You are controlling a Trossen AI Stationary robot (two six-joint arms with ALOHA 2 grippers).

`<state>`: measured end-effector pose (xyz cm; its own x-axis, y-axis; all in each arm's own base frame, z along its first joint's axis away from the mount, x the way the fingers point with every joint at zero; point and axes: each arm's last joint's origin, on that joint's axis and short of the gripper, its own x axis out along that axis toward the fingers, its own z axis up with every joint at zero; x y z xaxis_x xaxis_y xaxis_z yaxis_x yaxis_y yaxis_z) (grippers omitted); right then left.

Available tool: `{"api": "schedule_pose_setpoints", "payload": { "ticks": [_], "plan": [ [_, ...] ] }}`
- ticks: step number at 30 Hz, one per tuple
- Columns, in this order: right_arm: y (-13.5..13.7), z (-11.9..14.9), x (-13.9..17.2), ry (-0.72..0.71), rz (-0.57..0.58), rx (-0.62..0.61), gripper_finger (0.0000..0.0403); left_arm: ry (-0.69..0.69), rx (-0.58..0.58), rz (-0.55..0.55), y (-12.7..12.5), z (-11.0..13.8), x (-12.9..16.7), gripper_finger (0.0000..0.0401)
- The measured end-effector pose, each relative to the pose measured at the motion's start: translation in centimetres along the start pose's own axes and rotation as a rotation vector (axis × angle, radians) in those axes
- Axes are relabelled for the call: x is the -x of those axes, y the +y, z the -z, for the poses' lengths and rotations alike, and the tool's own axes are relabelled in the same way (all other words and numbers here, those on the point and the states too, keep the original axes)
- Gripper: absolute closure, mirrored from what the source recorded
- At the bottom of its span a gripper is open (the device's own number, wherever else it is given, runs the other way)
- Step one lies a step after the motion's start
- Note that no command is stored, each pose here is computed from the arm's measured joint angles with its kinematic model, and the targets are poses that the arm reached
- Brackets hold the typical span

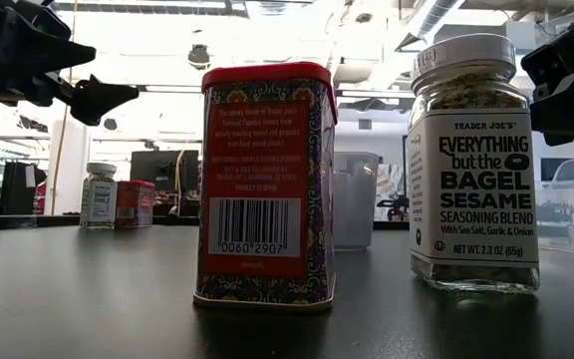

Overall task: Sort spices by type
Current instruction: Put the red seasoning can into the black bin

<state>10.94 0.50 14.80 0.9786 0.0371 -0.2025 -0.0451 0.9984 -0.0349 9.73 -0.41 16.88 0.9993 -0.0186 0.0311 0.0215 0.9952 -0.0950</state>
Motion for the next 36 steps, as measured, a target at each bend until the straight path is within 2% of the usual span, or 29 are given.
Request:
{"api": "schedule_pose_setpoints", "payload": {
  "ticks": [12, 16, 21, 26, 30, 36],
  "plan": [
    [0.0, 0.0, 0.0, 0.000, 0.000, 0.000, 0.0019, -0.003, -0.003, -0.005, 0.0, 0.0, 0.0, 0.0018],
    [0.0, 0.0, 0.0, 0.001, 0.000, 0.000, 0.0019, -0.003, 0.030, -0.008, 0.0, 0.0, 0.0, 0.0018],
    [0.0, 0.0, 0.0, 0.001, 0.000, 0.000, 0.0019, -0.021, 0.050, -0.056, 0.1, -0.6, 0.1, 0.0018],
    [0.0, 0.0, 0.0, 0.001, 0.000, 0.000, 0.0019, -0.043, -0.017, -0.119, 0.2, -1.5, 0.3, 0.0018],
    [0.0, 0.0, 0.0, 0.001, 0.000, 0.000, 0.0019, -0.046, -0.038, -0.124, 0.2, -1.7, 0.4, 0.0018],
    [0.0, 0.0, 0.0, 0.001, 0.000, 0.000, 0.0019, -0.059, 0.074, -0.146, 0.3, -1.8, 0.4, 0.0018]
  ]
}}
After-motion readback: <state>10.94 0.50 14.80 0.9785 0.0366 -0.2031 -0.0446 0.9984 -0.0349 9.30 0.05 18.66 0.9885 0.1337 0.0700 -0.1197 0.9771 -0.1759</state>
